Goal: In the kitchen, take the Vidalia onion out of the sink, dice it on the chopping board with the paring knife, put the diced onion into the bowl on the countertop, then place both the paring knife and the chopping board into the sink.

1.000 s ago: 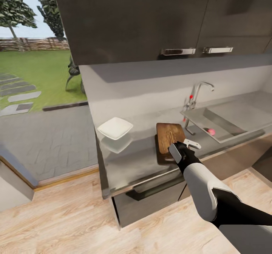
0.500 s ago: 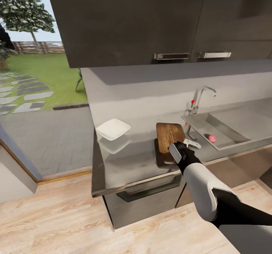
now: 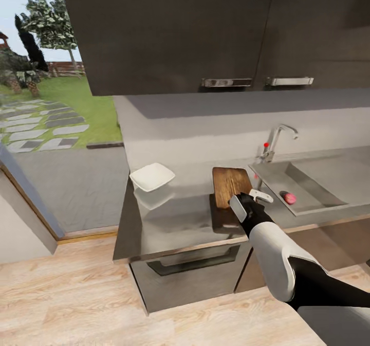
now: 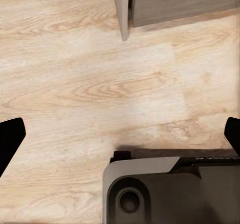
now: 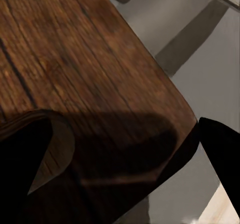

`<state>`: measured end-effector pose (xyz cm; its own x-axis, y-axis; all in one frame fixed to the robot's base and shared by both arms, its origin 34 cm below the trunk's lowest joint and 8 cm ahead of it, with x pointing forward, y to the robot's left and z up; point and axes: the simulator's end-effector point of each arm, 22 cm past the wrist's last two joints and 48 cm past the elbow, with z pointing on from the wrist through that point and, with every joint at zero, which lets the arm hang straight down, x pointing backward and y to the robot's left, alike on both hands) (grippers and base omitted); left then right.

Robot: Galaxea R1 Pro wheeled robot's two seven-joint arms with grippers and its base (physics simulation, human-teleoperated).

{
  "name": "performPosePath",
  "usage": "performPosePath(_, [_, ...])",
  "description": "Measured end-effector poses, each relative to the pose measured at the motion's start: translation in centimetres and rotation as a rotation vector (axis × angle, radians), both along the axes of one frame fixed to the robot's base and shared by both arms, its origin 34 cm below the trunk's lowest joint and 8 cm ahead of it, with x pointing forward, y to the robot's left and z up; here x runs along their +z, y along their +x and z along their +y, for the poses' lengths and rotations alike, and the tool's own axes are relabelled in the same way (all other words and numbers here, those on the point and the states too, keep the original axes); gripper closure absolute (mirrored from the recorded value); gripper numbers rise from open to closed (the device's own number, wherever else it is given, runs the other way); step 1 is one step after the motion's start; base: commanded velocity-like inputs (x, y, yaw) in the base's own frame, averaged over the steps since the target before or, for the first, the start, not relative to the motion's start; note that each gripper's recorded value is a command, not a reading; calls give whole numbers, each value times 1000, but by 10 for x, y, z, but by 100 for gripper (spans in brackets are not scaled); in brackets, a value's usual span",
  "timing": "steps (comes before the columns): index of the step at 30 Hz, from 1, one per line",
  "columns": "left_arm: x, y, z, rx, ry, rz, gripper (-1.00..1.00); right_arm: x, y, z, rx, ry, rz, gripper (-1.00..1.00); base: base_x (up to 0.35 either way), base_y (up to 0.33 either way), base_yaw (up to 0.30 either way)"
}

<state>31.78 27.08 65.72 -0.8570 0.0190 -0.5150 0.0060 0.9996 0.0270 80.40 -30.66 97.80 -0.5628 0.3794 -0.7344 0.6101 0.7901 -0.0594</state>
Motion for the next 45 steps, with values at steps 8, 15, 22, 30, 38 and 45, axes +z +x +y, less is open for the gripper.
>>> performPosePath(8, [2,4,0,0,0,-10,-100,7,0,0,0,0,-11,100,0,-288,173])
performPosePath(15, [2,4,1,0,1,-12,-100,9,10,12,53,41,-42,100,0,-246,26])
performPosePath(22, [2,4,1,0,1,-11,-100,17,35,25,231,46,-103,100,0,-36,1])
performPosePath(30, [2,3,1,0,1,-10,-100,12,45,56,629,162,-93,100,0,-1,0])
performPosePath(38, [2,4,1,0,1,-11,-100,25,38,50,838,136,-33,100,0,0,0])
performPosePath(45, [2,4,1,0,1,-11,-100,43,33,62,1000,48,36,100,0,0,0])
